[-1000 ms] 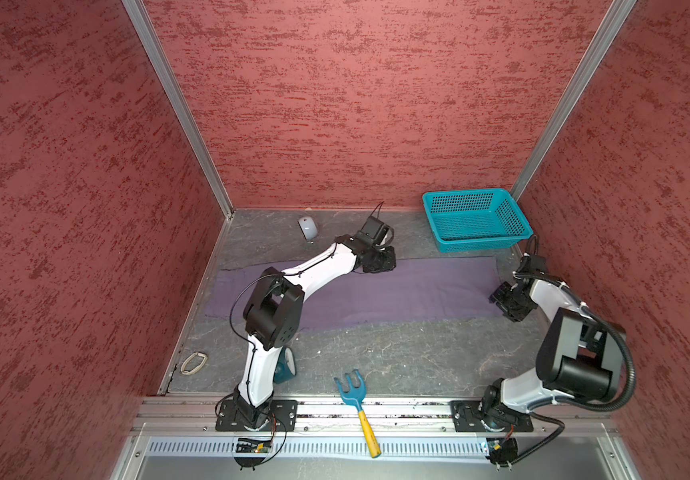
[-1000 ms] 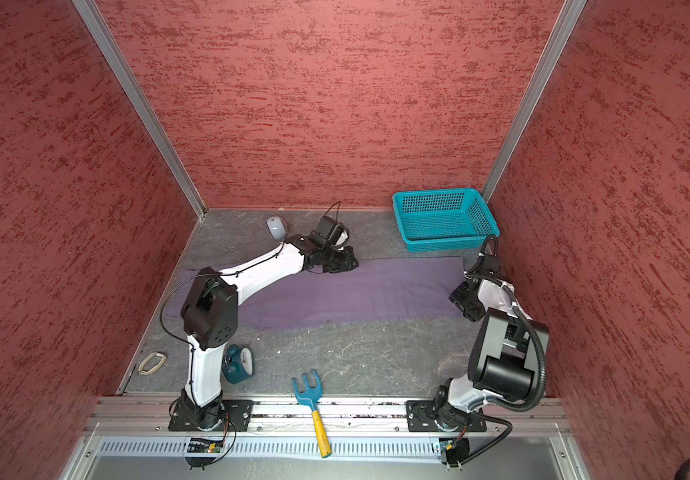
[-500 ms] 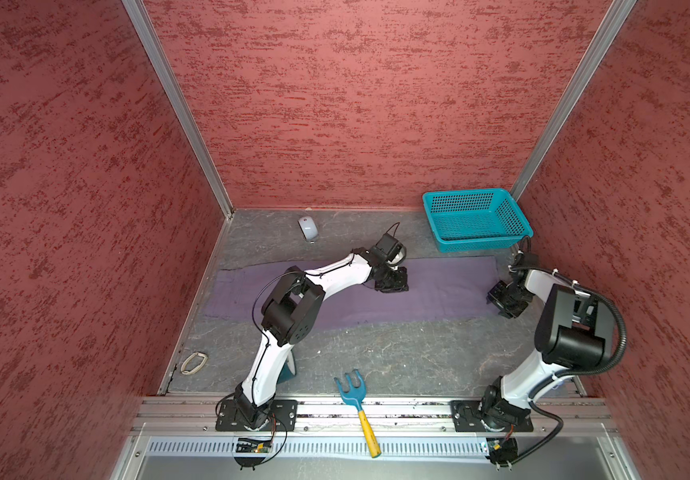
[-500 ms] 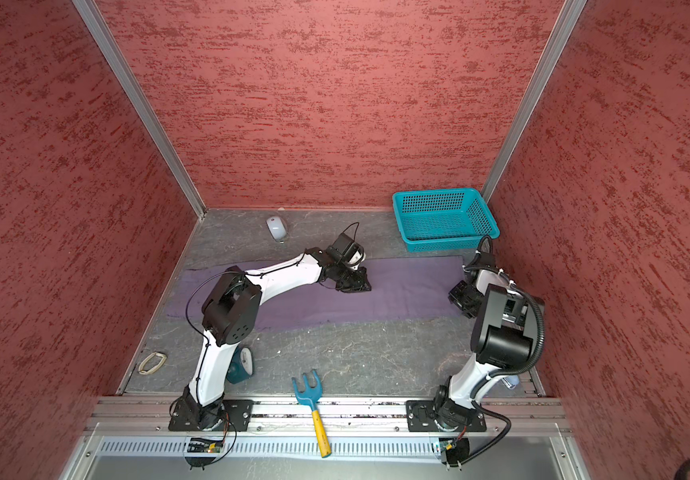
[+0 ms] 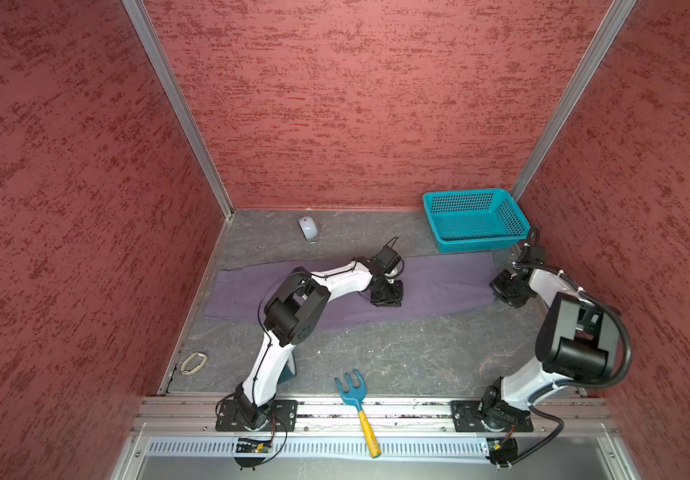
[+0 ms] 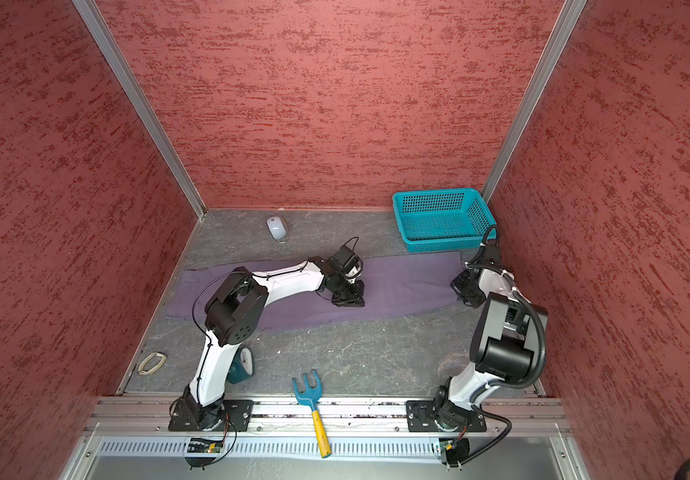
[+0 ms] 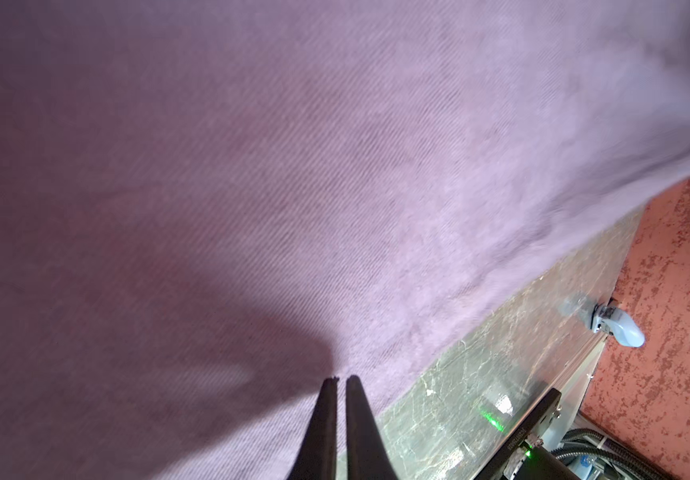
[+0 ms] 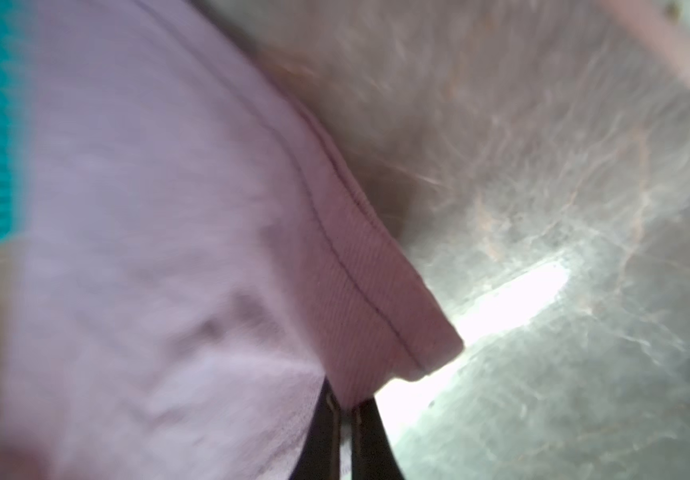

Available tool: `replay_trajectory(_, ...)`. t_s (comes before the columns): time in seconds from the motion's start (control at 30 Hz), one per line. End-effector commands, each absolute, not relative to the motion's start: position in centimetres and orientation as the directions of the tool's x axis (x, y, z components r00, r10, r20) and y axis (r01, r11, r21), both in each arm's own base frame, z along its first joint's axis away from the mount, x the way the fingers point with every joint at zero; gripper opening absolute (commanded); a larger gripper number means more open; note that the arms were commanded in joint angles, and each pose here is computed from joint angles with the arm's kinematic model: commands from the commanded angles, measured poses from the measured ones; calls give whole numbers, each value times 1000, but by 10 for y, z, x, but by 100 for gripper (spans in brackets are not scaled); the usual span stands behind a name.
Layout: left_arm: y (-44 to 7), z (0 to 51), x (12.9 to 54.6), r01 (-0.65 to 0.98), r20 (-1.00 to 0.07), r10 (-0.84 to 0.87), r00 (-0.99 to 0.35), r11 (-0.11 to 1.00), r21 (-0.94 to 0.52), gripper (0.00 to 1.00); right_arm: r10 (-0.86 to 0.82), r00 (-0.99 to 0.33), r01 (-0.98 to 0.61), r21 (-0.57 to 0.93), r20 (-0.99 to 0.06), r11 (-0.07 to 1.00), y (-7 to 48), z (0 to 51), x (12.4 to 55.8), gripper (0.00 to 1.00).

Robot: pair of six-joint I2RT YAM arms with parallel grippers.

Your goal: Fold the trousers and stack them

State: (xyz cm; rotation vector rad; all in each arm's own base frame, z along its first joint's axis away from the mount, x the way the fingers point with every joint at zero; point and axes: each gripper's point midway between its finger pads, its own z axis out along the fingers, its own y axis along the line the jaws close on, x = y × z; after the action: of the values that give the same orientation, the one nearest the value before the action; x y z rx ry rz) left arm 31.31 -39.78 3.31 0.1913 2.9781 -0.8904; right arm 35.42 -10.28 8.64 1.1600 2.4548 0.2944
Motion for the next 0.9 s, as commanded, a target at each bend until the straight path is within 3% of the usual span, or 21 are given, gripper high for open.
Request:
replay_trajectory(0.0, -393, 26, 316, 87, -29, 85, -996, 827, -556, 8, 714, -508, 517, 492, -482, 700, -88, 173, 400, 0)
replay_trajectory(0.23, -350, 88, 364, 16, -109, -68, -992, 779, -627, 11, 570, -528, 230, 541, -629, 809, 1, 242, 425, 0)
replay_trajectory(0.47, -231, 161, 402, -132, -201, -357, -912, 720, -681, 14, 377, -608, 11, 467, -699, 884, 104, 249, 433, 0)
replay_trajectory(0.7, -112, 195, 384, -272, -278, -567, -775, 697, -663, 18, 137, -703, -177, 358, -697, 917, 202, 218, 408, 0)
replay_trajectory(0.87, -57, 188, 355, -373, -276, -655, -704, 671, -640, 20, 15, -737, -304, 352, -676, 885, 265, 202, 379, 0)
